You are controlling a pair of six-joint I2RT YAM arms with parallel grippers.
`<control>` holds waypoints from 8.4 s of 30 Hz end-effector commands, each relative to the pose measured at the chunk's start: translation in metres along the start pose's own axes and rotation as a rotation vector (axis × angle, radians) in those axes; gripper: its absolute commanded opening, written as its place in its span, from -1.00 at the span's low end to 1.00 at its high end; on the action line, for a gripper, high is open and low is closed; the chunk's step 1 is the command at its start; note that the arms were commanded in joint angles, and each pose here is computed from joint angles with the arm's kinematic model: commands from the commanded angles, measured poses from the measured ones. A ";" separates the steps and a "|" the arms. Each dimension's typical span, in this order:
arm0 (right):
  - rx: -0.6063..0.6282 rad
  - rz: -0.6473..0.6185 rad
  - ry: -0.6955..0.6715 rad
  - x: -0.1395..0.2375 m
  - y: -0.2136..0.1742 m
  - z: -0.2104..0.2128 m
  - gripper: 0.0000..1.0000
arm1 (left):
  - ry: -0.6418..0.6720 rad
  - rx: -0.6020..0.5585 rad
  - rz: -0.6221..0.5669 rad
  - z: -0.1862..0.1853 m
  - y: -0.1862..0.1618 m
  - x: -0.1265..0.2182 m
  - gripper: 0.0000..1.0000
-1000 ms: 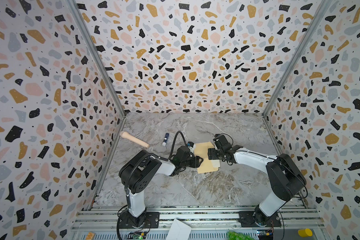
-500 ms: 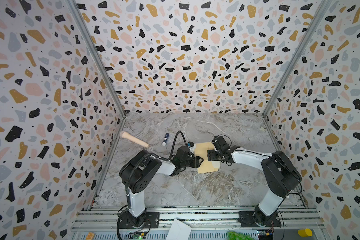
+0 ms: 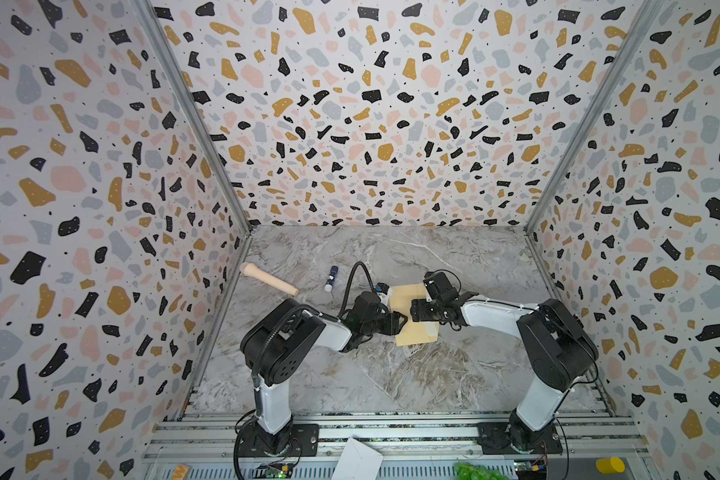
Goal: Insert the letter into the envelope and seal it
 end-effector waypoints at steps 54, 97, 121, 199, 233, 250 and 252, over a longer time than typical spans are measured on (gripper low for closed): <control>-0.125 -0.067 0.315 0.080 -0.025 -0.011 0.63 | 0.022 -0.006 -0.014 -0.011 0.011 0.029 0.32; -0.177 0.089 0.336 0.028 -0.041 -0.007 0.63 | -0.025 0.059 0.044 -0.005 -0.019 0.014 0.28; -0.187 0.136 0.382 0.019 -0.050 0.011 0.64 | -0.047 0.069 0.047 -0.012 -0.027 0.010 0.27; -0.219 -0.586 0.082 0.207 0.023 -0.131 0.90 | 0.646 -0.413 0.188 -0.120 0.059 -0.110 0.44; -0.206 -0.569 0.192 0.203 0.017 -0.124 0.90 | 0.078 -1.648 -0.011 -0.121 0.001 0.053 -1.00; -0.191 -0.549 0.231 0.204 0.015 -0.119 0.91 | -0.073 -1.623 0.039 -0.114 -0.034 0.031 -0.98; -0.190 -0.547 0.232 0.204 0.015 -0.119 0.90 | -0.075 -1.616 0.057 -0.112 -0.037 0.030 -0.50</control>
Point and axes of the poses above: each gripper's point midway between its finger pads, its own x axis back along the fingers, its own z axis along the line the jaws close on, y = z × x, the point moved 8 cm from there along x, back along the fingers, and after that the axes turned 10 degrees about -x, right-handed, at the moved point
